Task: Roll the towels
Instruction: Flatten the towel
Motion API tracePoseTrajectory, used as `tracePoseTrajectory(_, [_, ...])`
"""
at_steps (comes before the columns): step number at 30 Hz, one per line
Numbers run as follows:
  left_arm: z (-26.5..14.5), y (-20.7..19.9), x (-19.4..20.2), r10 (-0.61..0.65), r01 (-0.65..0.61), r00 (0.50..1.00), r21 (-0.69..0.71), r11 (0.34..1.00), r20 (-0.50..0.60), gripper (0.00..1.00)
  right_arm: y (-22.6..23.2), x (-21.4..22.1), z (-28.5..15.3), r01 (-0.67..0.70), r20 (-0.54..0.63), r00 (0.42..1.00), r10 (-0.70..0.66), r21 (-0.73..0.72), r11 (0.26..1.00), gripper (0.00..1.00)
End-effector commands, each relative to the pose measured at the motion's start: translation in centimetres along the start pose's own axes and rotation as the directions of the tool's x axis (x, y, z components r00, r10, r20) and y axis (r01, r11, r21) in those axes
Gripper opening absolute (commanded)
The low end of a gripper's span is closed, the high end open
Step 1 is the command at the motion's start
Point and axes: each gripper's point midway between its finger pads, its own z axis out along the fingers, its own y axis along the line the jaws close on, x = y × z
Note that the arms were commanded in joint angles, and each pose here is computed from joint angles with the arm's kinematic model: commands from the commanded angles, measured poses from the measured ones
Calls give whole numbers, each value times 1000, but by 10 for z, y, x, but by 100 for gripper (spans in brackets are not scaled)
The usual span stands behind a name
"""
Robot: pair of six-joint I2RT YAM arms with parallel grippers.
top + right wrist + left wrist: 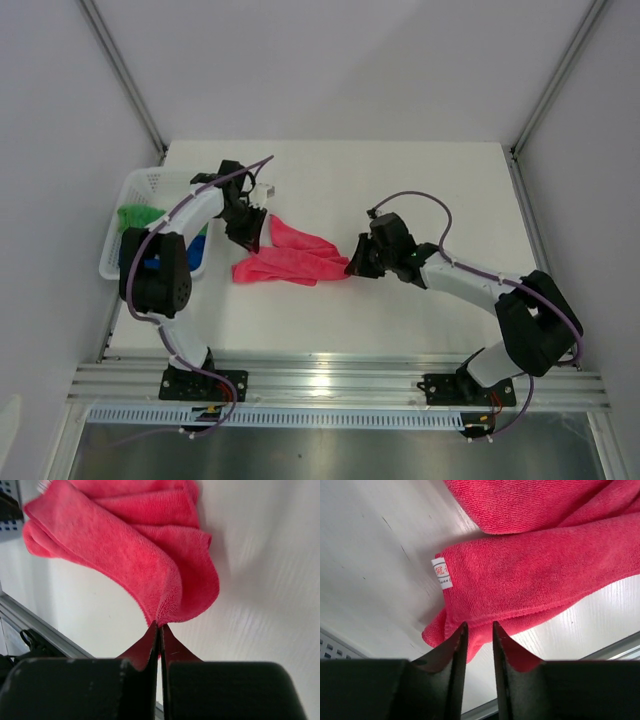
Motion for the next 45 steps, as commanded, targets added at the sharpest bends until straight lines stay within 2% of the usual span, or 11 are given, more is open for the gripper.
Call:
tracePoseTrajectory(1, [2, 8, -9, -26, 26, 999, -21, 999, 35, 26, 19, -3, 7, 0, 22, 1000, 2, -62, 998, 0])
tracePoseTrajectory(3, [6, 9, -5, -35, 36, 999, -18, 999, 12, 19, 17, 0, 7, 0, 16, 1000, 1, -55, 999, 0])
tracePoseTrajectory(5, [8, 11, -4, -39, 39, 999, -25, 999, 10, 19, 18, -1, 5, 5, 22, 1000, -4, -54, 999, 0])
tracePoseTrajectory(11, [5, 21, -8, -46, 47, 999, -73, 996, 16, 34, 19, -5, 0, 23, 38, 999, -21, -55, 998, 0])
tracePoseTrajectory(13, [4, 23, -9, -55, 56, 998, -87, 995, 22, 45, 20, -4, -1, 23, 39, 999, -20, -57, 998, 0])
tracePoseTrajectory(18, [15, 29, -2, -73, 71, 997, -96, 993, -22, 49, 21, 1, 1, 27, 35, 999, -25, -52, 998, 0])
tracePoseTrajectory(23, [25, 18, 5, -77, 75, 994, -18, 997, -72, 34, 21, 7, 1, 24, 37, 999, -22, -49, 999, 0])
tracePoseTrajectory(34, [27, 25, -1, -70, 68, 995, -39, 997, -69, 25, 21, 7, -3, 20, 47, 999, -18, -50, 999, 0])
tracePoseTrajectory(37, [24, 18, 0, -73, 73, 995, -10, 997, -64, 10, 20, 6, -5, 19, 55, 998, -16, -46, 999, 0])
tracePoseTrajectory(38, [24, 17, -1, -75, 75, 995, -6, 997, -63, 1, 20, 5, -6, 21, 60, 998, -18, -46, 999, 0])
tracePoseTrajectory(45, [8, 7, -1, -59, 60, 998, 26, 998, -28, 1, 17, 2, -12, 25, 80, 997, -23, -29, 999, 0])
